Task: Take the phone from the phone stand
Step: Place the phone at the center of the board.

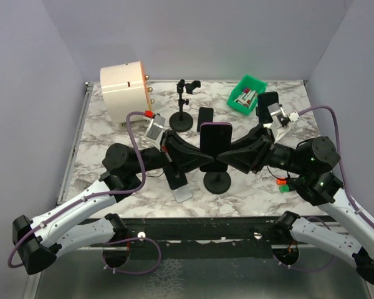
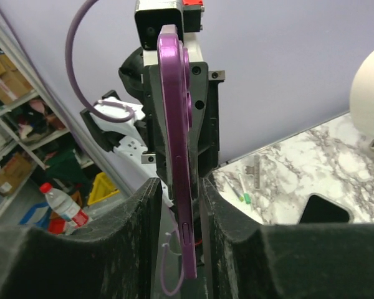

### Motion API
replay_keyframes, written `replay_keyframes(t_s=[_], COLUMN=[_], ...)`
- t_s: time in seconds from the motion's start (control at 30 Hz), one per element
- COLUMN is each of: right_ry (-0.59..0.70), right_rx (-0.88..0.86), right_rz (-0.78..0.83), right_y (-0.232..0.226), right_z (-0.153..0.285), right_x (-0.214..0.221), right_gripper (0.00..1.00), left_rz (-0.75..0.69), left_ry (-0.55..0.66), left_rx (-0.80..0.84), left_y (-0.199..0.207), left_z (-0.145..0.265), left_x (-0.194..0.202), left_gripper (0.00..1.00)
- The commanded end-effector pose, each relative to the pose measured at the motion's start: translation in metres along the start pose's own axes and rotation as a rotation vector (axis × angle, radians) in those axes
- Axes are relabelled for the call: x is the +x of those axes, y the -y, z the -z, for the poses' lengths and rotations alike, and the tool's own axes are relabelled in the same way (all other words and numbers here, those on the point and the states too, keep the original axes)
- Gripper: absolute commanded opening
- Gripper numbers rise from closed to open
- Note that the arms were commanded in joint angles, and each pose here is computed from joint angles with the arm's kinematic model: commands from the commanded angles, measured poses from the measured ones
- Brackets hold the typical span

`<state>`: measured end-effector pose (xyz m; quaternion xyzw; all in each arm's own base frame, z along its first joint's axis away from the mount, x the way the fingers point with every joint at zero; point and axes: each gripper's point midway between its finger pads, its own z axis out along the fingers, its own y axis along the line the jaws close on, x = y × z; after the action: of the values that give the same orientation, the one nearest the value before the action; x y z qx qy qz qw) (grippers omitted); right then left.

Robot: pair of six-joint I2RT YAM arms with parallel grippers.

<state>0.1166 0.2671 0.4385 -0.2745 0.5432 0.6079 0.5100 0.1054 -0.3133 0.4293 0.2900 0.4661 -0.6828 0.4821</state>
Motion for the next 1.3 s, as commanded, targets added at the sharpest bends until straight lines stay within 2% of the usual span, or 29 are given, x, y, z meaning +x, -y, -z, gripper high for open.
replay_keyframes(t_s=[0.0, 0.13, 0.2, 0.23, 0.27, 0.3, 0.37, 0.4, 0.43, 0.67, 0.77, 0.93, 1.1, 1.27], right_ry=[0.004, 0.001, 0.009, 0.017, 0.023, 0.03, 0.028, 0.026, 0.017, -0.053, -0.113, -0.154, -0.196, -0.235], right_rx=[-0.104, -0.128, -0.127, -0.121, -0.111, -0.095, -0.037, 0.015, 0.082, 0.703, 0.831, 0.979, 1.095, 1.128], right_rz=[-0.011, -0.015, -0.009, -0.003, 0.005, 0.021, 0.047, 0.063, 0.071, 0.141, 0.16, 0.17, 0.122, 0.055], right_y=[-0.019, -0.022, -0.023, -0.022, -0.021, -0.02, -0.012, -0.004, 0.007, 0.118, 0.15, 0.194, 0.243, 0.286], right_z=[0.0, -0.001, -0.001, 0.0, 0.0, 0.0, 0.0, 0.001, 0.002, 0.028, 0.026, 0.024, 0.03, 0.036], right_x=[-0.002, -0.001, -0.003, -0.005, -0.007, -0.01, -0.014, -0.015, -0.017, -0.021, -0.014, -0.008, -0.004, 0.008], right_gripper=[0.31, 0.16, 0.05, 0.01, 0.01, 0.01, 0.01, 0.01, 0.01, 0.01, 0.01, 0.01, 0.01, 0.01], left_rz=[-0.034, -0.032, -0.042, -0.052, -0.064, -0.077, -0.117, -0.138, -0.16, -0.368, -0.462, -0.549, -0.547, -0.542], left_ry=[0.056, 0.054, 0.056, 0.063, 0.072, 0.086, 0.115, 0.131, 0.136, 0.236, 0.258, 0.288, 0.268, 0.235], left_rx=[0.086, 0.09, 0.084, 0.078, 0.067, 0.05, 0.018, -0.006, -0.047, -0.638, -0.794, -0.925, -0.956, -0.974], left_y=[0.024, 0.024, 0.022, 0.021, 0.02, 0.017, 0.014, 0.011, 0.006, -0.062, -0.074, -0.087, -0.101, -0.107], left_z=[0.0, -0.001, 0.0, 0.001, 0.003, 0.006, 0.012, 0.017, 0.022, 0.094, 0.123, 0.156, 0.168, 0.172], left_x=[-0.018, -0.018, -0.017, -0.017, -0.017, -0.018, -0.02, -0.022, -0.021, -0.059, -0.072, -0.072, -0.049, -0.039], left_gripper=[0.0, 0.0, 0.0, 0.13, 0.35, 0.5, 0.71, 0.92, 0.98, 0.99, 0.99, 0.99, 0.99, 0.99])
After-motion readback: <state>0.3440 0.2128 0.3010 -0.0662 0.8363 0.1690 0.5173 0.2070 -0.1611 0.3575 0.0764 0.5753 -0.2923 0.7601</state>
